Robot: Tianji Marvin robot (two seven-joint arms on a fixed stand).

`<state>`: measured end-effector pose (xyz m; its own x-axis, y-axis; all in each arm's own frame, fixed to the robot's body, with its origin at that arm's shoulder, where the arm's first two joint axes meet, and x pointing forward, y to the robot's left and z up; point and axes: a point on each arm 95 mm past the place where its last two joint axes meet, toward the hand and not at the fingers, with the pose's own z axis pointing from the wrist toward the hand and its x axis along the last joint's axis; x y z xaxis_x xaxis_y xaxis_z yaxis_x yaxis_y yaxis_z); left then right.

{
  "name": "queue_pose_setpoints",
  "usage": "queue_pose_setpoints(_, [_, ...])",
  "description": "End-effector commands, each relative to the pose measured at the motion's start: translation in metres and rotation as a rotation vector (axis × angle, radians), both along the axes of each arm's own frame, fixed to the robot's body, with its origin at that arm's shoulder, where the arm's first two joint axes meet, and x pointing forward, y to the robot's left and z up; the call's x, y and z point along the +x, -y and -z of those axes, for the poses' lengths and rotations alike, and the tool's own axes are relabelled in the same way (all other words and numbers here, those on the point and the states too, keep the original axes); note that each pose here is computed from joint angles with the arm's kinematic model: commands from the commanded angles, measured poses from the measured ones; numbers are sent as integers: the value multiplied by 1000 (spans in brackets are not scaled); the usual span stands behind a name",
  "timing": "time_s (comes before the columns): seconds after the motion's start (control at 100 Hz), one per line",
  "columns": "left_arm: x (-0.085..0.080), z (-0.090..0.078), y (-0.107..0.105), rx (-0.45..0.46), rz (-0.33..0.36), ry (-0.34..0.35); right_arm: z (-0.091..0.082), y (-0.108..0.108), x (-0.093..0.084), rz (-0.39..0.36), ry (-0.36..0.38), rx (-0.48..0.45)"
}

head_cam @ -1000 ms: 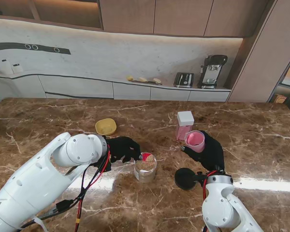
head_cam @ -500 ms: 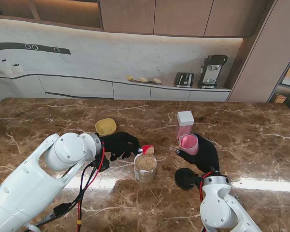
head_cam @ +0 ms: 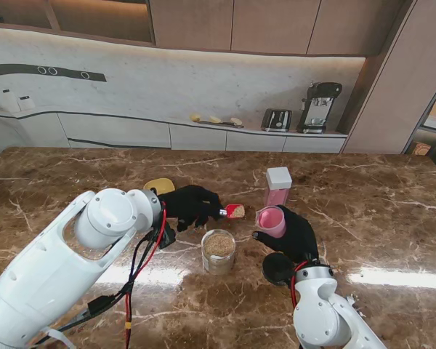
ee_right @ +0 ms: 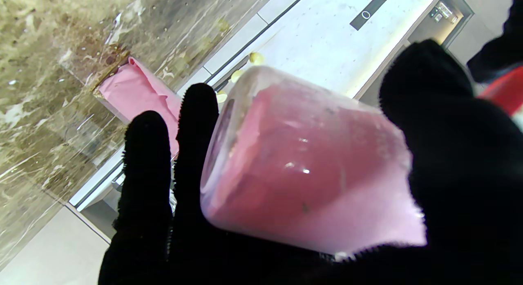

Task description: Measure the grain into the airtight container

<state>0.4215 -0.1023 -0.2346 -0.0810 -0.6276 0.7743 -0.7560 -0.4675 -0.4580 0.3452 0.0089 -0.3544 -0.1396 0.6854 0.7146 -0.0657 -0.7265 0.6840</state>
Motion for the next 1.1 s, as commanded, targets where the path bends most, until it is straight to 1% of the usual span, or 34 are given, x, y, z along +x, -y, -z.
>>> queue_pose_setpoints(0.0, [0,-6,11,-19,11,5,2,-5,-2,-15,-22,7])
queue_pose_setpoints(0.15, [2,-10,24,-25,18,9,1,-9,-2,-31,-26,12])
queue_pose_setpoints(0.43, [6,-12,46,7,43,34,1,-15,-3,-56,-32,20])
queue_pose_setpoints(0.49, [8,-12,49,24,50,40,1,-16,-3,-59,-31,22])
queue_pose_setpoints(0.57, [9,-11,51,65,63,65,1,-16,-3,-61,-29,26])
queue_pose_setpoints(0.66, [9,-10,52,84,69,76,1,-16,-3,-62,-26,29])
queue_pose_setpoints(0.74, [9,-10,53,118,81,108,1,-16,-3,-62,-25,31])
queue_pose_setpoints(0.85, [7,-10,54,138,95,135,1,-17,-3,-64,-25,34])
queue_pose_setpoints(1.01, [4,-13,59,190,130,220,2,-18,-3,-68,-28,36])
queue_pose_setpoints(1.09, [2,-15,61,227,152,276,2,-18,-2,-68,-28,35])
